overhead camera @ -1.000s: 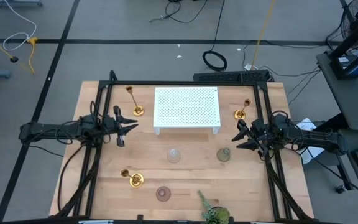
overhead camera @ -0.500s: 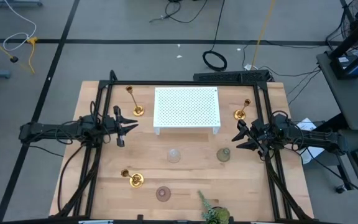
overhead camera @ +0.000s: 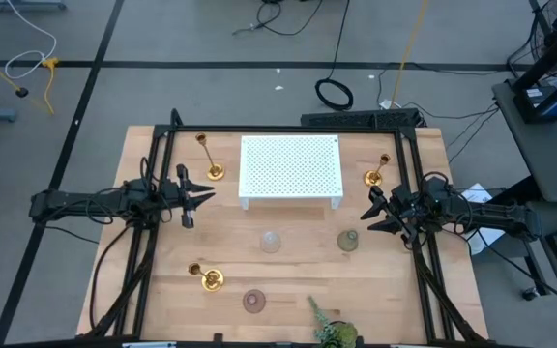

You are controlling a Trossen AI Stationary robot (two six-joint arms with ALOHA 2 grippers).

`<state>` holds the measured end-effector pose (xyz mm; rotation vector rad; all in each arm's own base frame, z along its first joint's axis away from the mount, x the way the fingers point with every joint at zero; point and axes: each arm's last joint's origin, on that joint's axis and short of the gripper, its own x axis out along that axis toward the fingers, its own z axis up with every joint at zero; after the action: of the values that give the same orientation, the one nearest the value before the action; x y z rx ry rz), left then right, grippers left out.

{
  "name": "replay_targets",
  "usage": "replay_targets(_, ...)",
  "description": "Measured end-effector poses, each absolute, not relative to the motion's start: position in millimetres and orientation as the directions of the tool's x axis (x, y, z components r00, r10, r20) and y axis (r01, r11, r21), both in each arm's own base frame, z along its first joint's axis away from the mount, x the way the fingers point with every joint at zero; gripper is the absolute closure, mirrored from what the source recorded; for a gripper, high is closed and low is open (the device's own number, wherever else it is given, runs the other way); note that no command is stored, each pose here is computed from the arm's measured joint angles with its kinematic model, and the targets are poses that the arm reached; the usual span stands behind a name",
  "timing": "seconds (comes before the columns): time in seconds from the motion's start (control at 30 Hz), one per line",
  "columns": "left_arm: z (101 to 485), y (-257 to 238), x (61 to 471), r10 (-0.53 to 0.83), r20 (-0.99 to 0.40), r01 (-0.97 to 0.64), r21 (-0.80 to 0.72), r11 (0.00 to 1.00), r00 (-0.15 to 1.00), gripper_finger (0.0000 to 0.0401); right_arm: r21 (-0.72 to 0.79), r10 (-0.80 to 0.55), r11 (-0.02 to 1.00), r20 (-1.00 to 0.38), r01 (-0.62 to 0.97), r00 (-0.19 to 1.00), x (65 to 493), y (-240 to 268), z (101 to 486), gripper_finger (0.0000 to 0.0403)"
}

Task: Pick & Place candle stick holders
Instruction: Put the top left gold candle holder on the shelf

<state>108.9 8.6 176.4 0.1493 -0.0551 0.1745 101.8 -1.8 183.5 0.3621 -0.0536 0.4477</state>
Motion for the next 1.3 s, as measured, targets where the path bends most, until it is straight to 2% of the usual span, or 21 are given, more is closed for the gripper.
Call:
replay_targets(0.77, 176.5, 8.5, 108.9, 0.169, 0.068, -0.177, 0.143, 0.974, 0.983, 0.0325, 0.329, 0.408, 0.842, 0.132, -0.428, 0.903, 101.8, -1.9, 183.7, 0.0248)
replay_targets(1.0, 178.1, 8.5, 108.8, 0.168, 0.085, -0.179, 0.143, 0.973, 0.982, 0.0325, 0.294, 0.294, 0.899, 0.142, -0.324, 0.945, 103.0, -5.2, 184.2, 0.0248)
replay_targets(1.2, 182.0, 8.5, 108.4, 0.167, 0.125, -0.169, -0.001, 0.986, 0.978, 0.0325, 0.230, 0.286, 0.922, 0.140, -0.312, 0.948, 103.1, -5.5, 183.8, 0.0248)
replay_targets(1.3, 182.2, 8.8, 108.4, 0.177, 0.127, -0.177, -0.013, 0.984, 0.976, 0.0325, 0.184, 0.286, 0.933, 0.141, -0.309, 0.948, 103.1, -5.5, 183.9, 0.0248)
